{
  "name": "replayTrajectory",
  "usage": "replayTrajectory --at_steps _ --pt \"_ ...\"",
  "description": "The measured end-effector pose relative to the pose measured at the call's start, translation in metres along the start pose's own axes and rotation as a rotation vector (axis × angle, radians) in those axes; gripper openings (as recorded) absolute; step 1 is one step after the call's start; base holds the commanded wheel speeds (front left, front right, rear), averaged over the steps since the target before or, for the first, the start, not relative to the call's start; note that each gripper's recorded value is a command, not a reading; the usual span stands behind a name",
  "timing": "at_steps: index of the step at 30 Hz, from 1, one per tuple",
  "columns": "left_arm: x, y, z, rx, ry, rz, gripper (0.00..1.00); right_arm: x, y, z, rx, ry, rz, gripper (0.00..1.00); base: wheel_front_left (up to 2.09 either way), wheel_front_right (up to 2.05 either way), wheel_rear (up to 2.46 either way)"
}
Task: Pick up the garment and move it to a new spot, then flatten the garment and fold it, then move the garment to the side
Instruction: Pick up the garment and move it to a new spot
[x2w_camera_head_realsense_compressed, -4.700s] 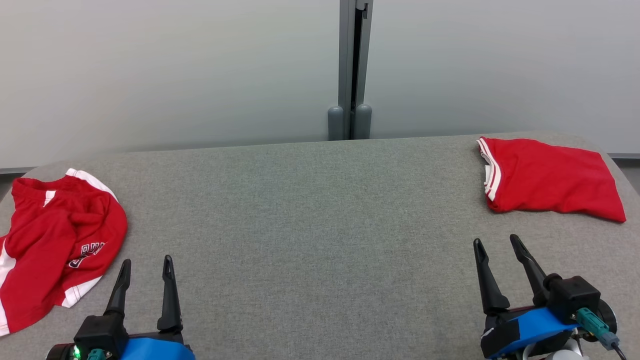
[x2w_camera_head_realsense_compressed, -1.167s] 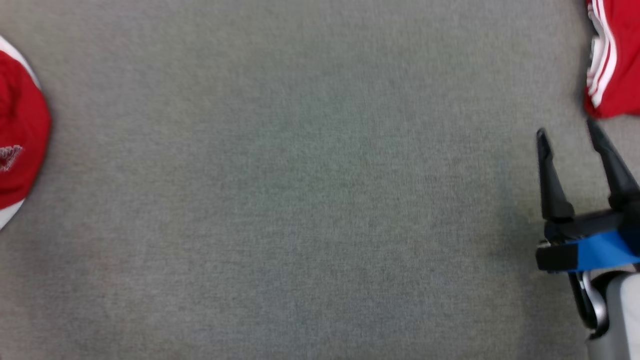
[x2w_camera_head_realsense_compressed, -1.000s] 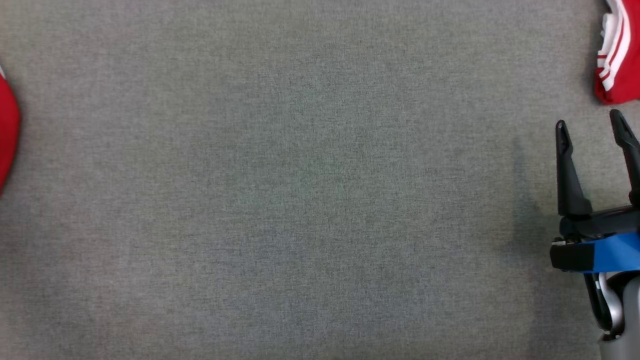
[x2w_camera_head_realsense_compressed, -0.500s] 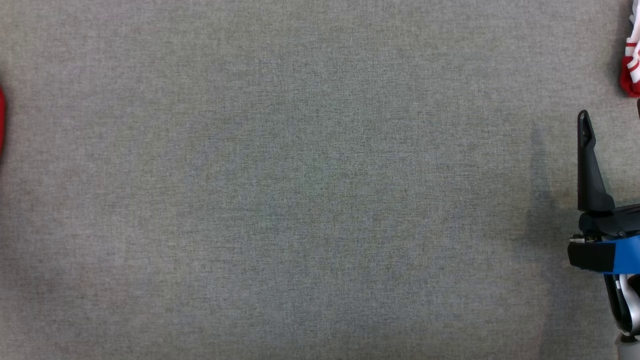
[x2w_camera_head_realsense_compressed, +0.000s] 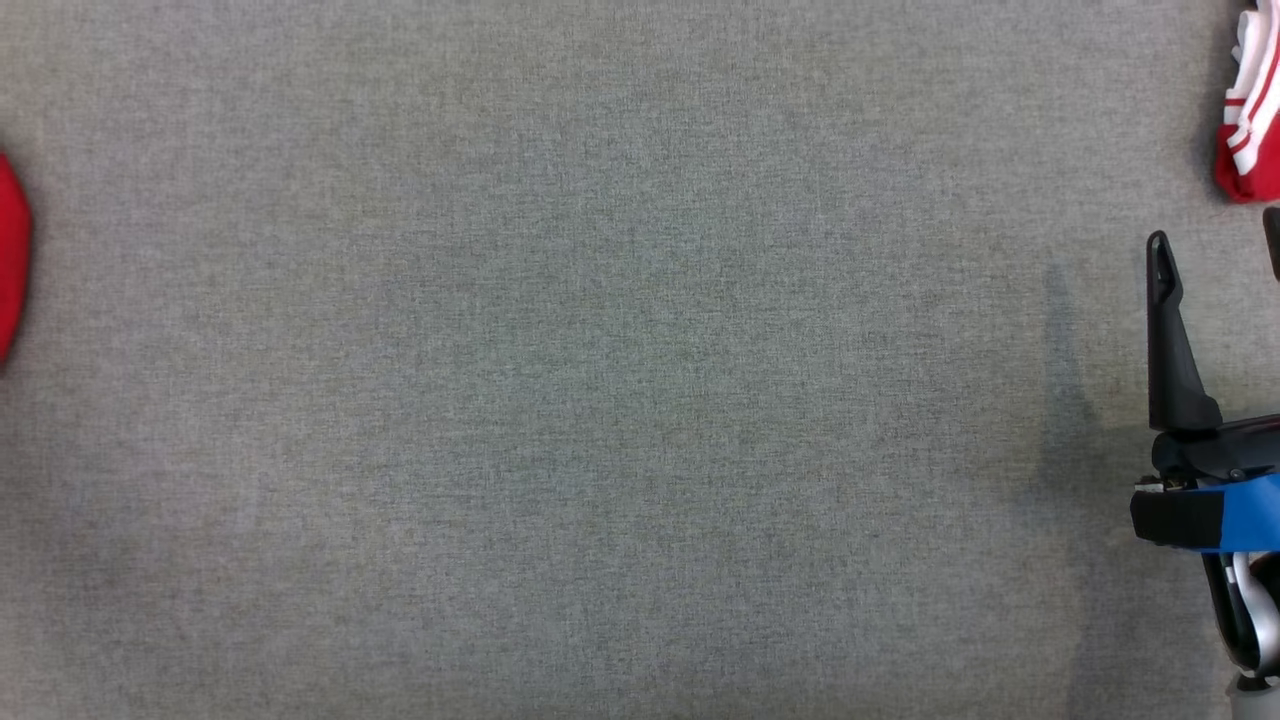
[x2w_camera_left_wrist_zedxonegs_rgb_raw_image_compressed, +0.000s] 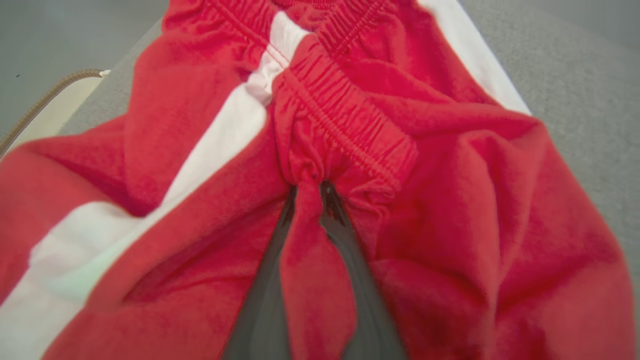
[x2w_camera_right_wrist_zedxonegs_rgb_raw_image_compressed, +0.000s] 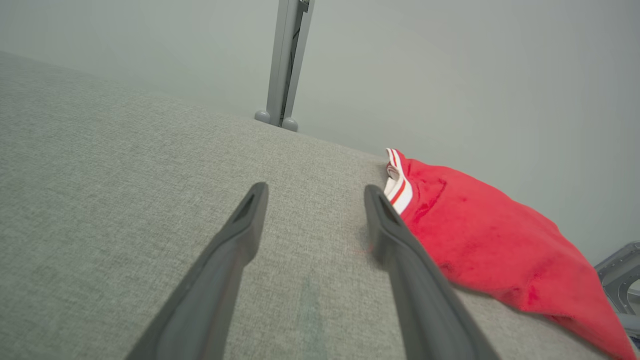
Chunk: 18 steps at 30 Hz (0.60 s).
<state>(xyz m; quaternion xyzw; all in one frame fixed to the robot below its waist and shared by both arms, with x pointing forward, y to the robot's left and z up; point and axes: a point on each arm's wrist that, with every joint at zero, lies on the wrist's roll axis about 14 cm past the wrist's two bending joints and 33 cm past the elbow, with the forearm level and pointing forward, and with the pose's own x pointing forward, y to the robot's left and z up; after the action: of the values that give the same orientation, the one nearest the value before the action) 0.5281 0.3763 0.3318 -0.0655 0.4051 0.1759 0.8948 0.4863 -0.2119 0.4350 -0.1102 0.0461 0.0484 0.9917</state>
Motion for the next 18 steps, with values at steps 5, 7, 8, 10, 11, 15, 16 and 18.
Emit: replayTrajectory --at_steps 5,7,8,10,11,15,16,18 --pt "-0.009 -0.009 0.016 0.028 -0.079 -0.028 0.00 -0.003 0.002 0.006 0.012 -0.015 0.001 1.00 0.00 0.00 0.00" --pt "-0.016 -0.014 0.031 0.050 -0.133 -0.042 0.00 -0.004 0.005 0.010 0.024 -0.025 0.006 1.00 0.00 0.00 0.00" --pt "-0.020 -0.017 0.041 0.060 -0.168 -0.051 0.00 -0.004 0.006 0.012 0.029 -0.032 0.007 1.00 0.00 0.00 0.00" --pt "-0.030 -0.025 0.064 0.078 -0.248 -0.076 0.00 -0.007 0.008 0.015 0.038 -0.040 0.006 1.00 0.00 0.00 0.00" --pt "-0.036 -0.031 0.075 0.079 -0.285 -0.094 0.00 -0.007 0.009 0.018 0.044 -0.046 0.006 1.00 0.00 0.00 0.00" --pt "-0.067 -0.062 0.123 0.117 -0.465 -0.177 0.00 -0.013 0.010 0.028 0.068 -0.076 -0.001 1.00 0.00 0.00 0.00" --pt "-0.076 -0.069 0.134 0.129 -0.508 -0.195 0.00 -0.015 0.009 0.029 0.075 -0.078 -0.004 1.00 0.00 0.00 0.00" --pt "-0.097 -0.084 0.161 0.153 -0.612 -0.235 0.00 -0.019 0.008 0.034 0.088 -0.090 -0.013 1.00 0.00 0.00 0.00"
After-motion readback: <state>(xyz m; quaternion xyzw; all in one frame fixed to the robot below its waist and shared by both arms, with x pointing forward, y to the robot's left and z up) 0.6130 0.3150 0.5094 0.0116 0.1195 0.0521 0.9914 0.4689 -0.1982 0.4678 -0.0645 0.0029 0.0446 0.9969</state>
